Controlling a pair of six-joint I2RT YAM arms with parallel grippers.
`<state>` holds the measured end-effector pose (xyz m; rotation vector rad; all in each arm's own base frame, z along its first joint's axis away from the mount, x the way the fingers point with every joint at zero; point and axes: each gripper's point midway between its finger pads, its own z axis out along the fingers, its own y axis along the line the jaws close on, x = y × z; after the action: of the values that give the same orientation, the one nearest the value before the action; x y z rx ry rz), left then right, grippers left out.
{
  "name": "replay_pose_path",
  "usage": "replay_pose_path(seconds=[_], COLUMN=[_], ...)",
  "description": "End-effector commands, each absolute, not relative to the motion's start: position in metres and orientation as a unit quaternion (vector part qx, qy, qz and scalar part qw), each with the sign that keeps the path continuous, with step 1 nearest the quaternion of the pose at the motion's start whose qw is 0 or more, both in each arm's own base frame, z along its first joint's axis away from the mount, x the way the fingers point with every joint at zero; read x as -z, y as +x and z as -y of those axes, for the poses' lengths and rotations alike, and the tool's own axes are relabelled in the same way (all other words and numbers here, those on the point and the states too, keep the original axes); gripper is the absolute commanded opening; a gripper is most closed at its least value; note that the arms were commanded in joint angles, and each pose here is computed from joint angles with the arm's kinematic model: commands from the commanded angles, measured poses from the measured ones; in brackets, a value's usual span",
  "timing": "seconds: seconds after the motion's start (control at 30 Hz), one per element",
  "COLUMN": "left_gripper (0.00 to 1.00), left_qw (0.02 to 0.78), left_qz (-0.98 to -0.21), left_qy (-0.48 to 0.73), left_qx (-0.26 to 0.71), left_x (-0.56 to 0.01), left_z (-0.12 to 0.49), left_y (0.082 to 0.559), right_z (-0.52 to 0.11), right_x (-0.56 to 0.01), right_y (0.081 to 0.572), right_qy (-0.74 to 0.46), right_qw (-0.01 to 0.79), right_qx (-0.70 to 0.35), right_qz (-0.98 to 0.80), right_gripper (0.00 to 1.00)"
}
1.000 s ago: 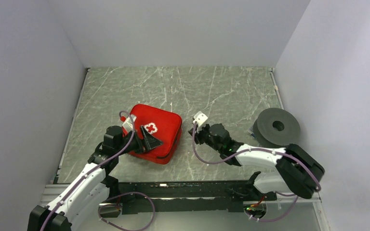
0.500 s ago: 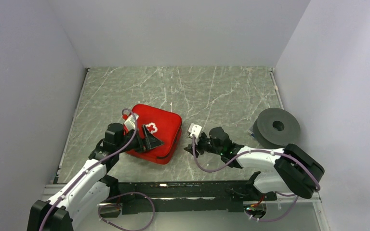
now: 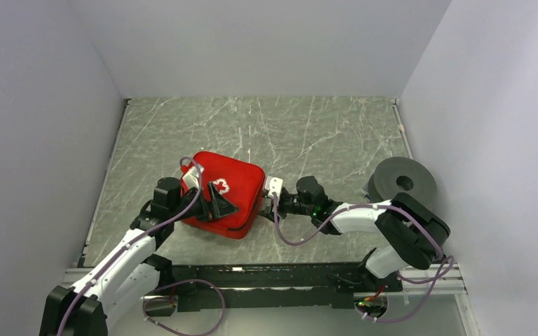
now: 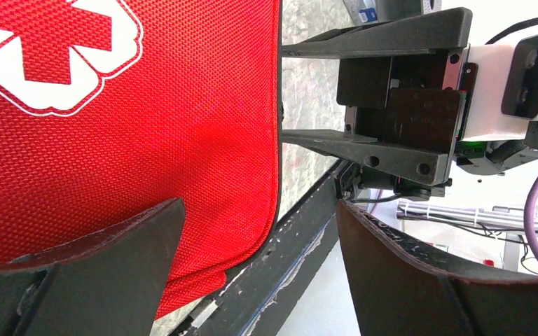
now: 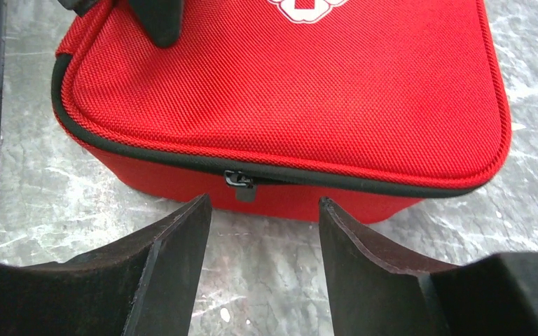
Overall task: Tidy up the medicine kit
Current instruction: Zip the medicine box at the center of the board.
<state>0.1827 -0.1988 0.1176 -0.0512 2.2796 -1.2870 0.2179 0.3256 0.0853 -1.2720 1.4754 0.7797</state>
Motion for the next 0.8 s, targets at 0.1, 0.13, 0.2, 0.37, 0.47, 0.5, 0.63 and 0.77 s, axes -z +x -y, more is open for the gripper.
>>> replay_pose_path(seconds=[0.1,0.13,0.2,0.37,0.47,0.5,0.63,0.77], left_gripper=[0.90,0.90,0.90,0.90,0.90,0.90,0.90,0.90], left_qw=[0.135,0.136,0.134,0.133,0.131,0.131,0.130,0.130], left_qz=[-0.894,-0.894,-0.895,-0.896,-0.897,-0.897,-0.898,-0.899], left_qy=[-0.050,-0.049,-0.050,-0.052,-0.053,-0.053,-0.055,-0.057], left_qx=[0.424,0.423,0.422,0.420,0.419,0.418,0.416,0.415], left_x=[-0.061,-0.061,-0.061,-0.061,-0.060,-0.060,-0.059,-0.058], left_z=[0.186,0.186,0.186,0.186,0.186,0.186,0.185,0.185], left_y=[0.139,0.139,0.139,0.140,0.140,0.140,0.141,0.141], right_z=[-0.348,-0.349,-0.350,-0.352,-0.352,-0.352,-0.354,-0.355], right_x=[-0.109,-0.108,-0.107,-0.102,-0.101,-0.101,-0.103,-0.103], right_y=[0.220,0.219,0.219,0.218,0.219,0.219,0.219,0.217], right_qy=[-0.544,-0.545,-0.546,-0.548,-0.543,-0.543,-0.539,-0.538], right_qw=[0.521,0.518,0.515,0.509,0.513,0.513,0.516,0.512], right_qx=[-0.361,-0.365,-0.370,-0.376,-0.378,-0.379,-0.383,-0.391], right_qz=[-0.550,-0.549,-0.547,-0.547,-0.547,-0.546,-0.545,-0.544], right_gripper=[0.57,0.56,0.54,0.47,0.41,0.38,0.24,0.17])
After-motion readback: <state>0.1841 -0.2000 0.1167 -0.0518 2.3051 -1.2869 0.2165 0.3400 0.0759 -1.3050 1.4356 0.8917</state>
